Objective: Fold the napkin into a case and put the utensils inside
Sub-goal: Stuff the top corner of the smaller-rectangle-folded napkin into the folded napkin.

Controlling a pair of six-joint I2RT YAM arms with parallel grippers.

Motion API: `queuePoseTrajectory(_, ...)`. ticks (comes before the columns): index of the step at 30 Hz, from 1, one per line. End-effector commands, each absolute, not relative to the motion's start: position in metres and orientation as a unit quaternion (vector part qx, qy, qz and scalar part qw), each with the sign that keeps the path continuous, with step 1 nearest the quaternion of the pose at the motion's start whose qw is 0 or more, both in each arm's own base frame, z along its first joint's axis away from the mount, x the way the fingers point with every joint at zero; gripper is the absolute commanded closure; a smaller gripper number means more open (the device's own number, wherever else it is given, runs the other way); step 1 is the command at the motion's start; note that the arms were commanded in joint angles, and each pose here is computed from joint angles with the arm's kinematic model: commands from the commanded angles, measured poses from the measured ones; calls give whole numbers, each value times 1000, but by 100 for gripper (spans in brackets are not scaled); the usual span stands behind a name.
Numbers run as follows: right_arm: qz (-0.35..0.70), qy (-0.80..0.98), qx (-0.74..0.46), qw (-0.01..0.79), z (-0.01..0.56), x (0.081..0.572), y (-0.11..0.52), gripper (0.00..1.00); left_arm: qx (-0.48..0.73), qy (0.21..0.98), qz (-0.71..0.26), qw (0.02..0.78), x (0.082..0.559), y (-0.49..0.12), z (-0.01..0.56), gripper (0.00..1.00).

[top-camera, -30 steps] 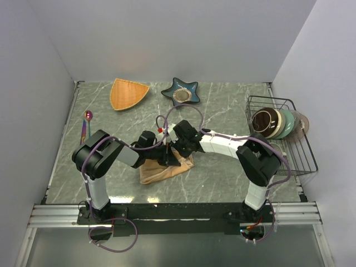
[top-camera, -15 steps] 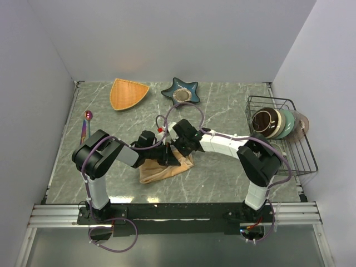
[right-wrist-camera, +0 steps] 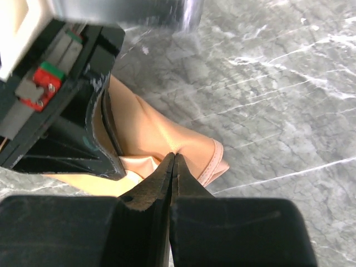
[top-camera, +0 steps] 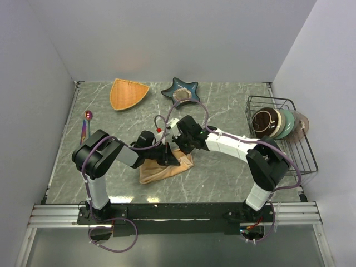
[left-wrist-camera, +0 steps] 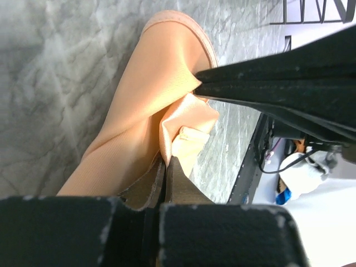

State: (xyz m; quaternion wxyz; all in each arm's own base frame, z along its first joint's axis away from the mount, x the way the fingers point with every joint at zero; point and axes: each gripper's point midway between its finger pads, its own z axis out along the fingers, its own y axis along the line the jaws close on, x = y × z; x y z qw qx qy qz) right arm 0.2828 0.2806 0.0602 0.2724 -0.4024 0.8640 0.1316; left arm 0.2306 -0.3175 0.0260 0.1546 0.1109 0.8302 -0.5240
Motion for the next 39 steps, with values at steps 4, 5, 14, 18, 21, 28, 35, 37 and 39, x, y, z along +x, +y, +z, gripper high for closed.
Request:
queuePoseTrajectory(4,133,857,-417,271,57,278,277,100,96,802,-565,170,235,-323,64,99)
queuePoseTrajectory(5,131,858,-417,270,56,279,276,100,96,799,-568,171,235,-323,67,99)
queuePoseTrajectory(14,126,856,-420,273,54,282,276,100,84,808,-560,162,238,-322,65,99)
queuePoseTrajectory(18,129,854,-420,279,62,281,277,100,59,828,-537,151,244,-309,43,99)
queuePoseTrajectory(21,131,854,-418,283,66,281,276,100,40,840,-521,145,251,-300,29,99)
queuePoseTrajectory(28,142,849,-418,292,75,278,277,100,34,841,-522,138,255,-301,27,99)
queuePoseTrajectory(35,150,849,-421,282,70,276,281,100,71,810,-561,156,259,-326,66,99)
queuePoseTrajectory(37,150,848,-425,279,68,276,281,100,69,806,-567,155,261,-331,71,99)
queuePoseTrajectory(39,151,847,-426,279,68,276,283,100,71,805,-567,160,267,-335,75,99)
